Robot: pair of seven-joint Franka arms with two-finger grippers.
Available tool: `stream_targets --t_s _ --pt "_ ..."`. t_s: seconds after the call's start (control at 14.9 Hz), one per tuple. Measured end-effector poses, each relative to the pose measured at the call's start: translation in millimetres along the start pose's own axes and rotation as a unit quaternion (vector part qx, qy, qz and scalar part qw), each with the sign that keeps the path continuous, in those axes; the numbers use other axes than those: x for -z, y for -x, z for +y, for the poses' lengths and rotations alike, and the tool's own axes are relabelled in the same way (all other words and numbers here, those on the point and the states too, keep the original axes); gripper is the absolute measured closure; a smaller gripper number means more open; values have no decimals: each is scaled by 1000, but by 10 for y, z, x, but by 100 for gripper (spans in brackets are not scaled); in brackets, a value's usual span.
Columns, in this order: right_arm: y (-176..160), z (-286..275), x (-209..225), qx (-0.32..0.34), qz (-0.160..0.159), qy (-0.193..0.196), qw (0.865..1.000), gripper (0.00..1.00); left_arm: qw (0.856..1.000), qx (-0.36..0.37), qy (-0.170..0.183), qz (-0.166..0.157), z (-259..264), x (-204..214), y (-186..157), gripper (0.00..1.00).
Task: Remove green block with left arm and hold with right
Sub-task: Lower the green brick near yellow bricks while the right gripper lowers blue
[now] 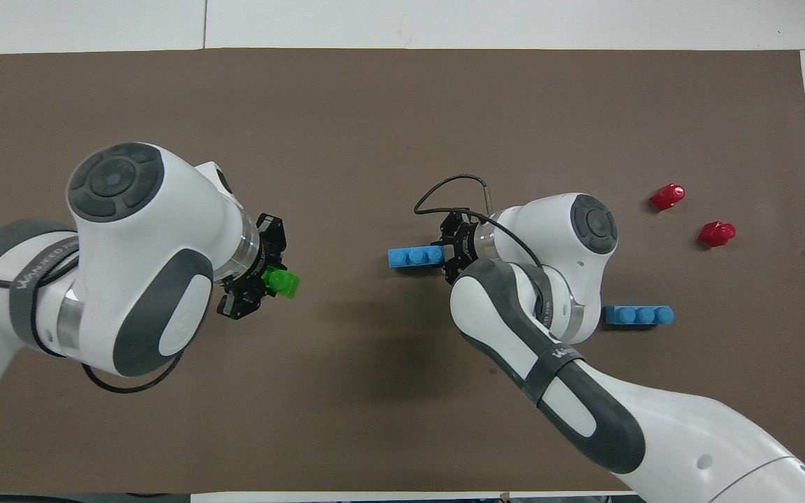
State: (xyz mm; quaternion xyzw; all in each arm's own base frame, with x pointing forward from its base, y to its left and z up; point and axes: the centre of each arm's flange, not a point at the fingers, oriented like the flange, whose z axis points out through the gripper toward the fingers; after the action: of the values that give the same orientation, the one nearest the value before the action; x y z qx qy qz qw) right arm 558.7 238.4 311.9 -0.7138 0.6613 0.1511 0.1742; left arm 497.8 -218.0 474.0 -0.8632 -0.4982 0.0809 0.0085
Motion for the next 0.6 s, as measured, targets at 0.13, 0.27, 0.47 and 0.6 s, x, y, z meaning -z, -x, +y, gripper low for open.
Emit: stream_targets --t_s 0.13,0.27,0.47,0.6 --pt "-299 -111 412 4 -12 -1 1000 65 998 -62 -1 -5 -199 63 -314 66" --pt "-689 -142 784 13 -25 8 1000 65 990 -139 -8 -13 -430 106 -623 66" --pt "-1365 -103 1165 0 -45 25 999 65 968 -248 -7 -25 -694 104 -1052 66" --pt "-1726 -53 1310 -9 -45 31 998 65 950 -309 -4 -31 -831 67 -1307 66"
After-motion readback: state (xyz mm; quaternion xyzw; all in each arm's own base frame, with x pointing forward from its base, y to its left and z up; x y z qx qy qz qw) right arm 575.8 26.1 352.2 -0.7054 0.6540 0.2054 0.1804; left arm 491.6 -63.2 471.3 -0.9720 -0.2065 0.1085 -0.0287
